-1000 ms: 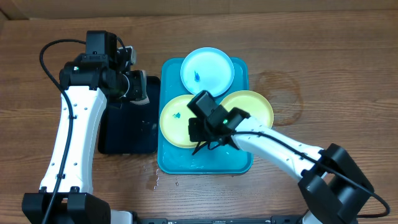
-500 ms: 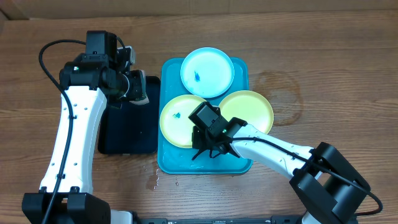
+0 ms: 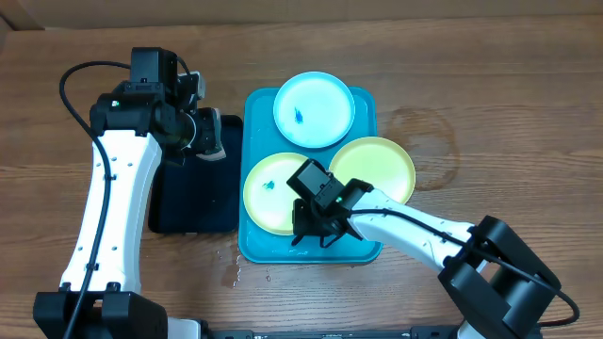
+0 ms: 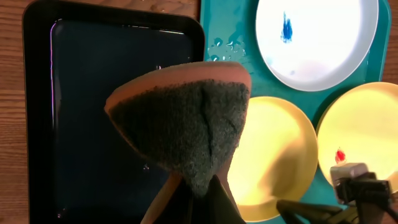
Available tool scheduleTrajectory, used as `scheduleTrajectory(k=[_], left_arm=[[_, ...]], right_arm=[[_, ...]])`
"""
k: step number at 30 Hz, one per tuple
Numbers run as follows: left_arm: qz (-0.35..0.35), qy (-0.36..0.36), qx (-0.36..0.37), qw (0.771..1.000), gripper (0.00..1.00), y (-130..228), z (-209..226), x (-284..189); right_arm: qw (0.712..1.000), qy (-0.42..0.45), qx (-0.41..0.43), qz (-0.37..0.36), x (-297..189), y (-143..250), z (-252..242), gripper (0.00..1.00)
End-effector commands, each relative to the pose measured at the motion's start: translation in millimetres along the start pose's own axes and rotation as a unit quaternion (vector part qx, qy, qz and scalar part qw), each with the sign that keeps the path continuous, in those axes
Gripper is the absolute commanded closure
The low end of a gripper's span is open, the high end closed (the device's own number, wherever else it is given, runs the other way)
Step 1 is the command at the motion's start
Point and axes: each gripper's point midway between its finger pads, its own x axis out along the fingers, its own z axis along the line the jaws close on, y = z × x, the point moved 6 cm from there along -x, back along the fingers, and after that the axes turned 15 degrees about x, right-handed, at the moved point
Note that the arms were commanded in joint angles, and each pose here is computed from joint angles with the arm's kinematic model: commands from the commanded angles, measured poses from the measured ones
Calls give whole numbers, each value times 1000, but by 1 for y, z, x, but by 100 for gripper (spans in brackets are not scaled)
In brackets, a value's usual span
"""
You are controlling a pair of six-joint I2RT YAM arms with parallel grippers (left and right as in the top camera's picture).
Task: Clean dirty plates on tray and stack at the side
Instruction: 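Move the right gripper to the blue-stained yellow plate and grip its rim, then bring the sponge in the left gripper over the blue-stained yellow plate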
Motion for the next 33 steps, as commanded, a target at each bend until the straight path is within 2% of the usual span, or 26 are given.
scheduleTrajectory(k=[1, 5, 10, 14, 16, 18, 23, 26, 33], left_arm=[[5, 22, 3, 1000, 96, 1, -6, 5], [9, 23, 8, 1000, 96, 2, -6, 5], [21, 24, 11, 999, 96, 7, -7, 4], [26, 33, 10, 999, 96, 9, -9, 4], [29, 47, 9, 998, 96, 10, -12, 4], [34, 56, 10, 998, 96, 12, -16, 4], [44, 64, 38, 996, 96, 14, -30, 5], [51, 72, 54, 995, 96, 17, -44, 7], [79, 76, 55, 993, 96, 30, -72, 23]], right_arm=[[998, -8, -3, 57, 2, 22, 3, 93], [996, 13, 7, 86, 0, 33, -3, 87], [994, 47, 3, 98, -33, 29, -7, 78], [997, 44, 0, 68, -58, 16, -5, 62], [998, 45, 8, 49, -64, 7, -8, 46], [998, 48, 23, 43, -67, -2, -14, 41], [996, 70, 48, 9, -71, -28, -33, 40], [994, 95, 61, -15, -71, -39, -46, 32], [993, 99, 70, -1, -57, -35, -60, 35]])
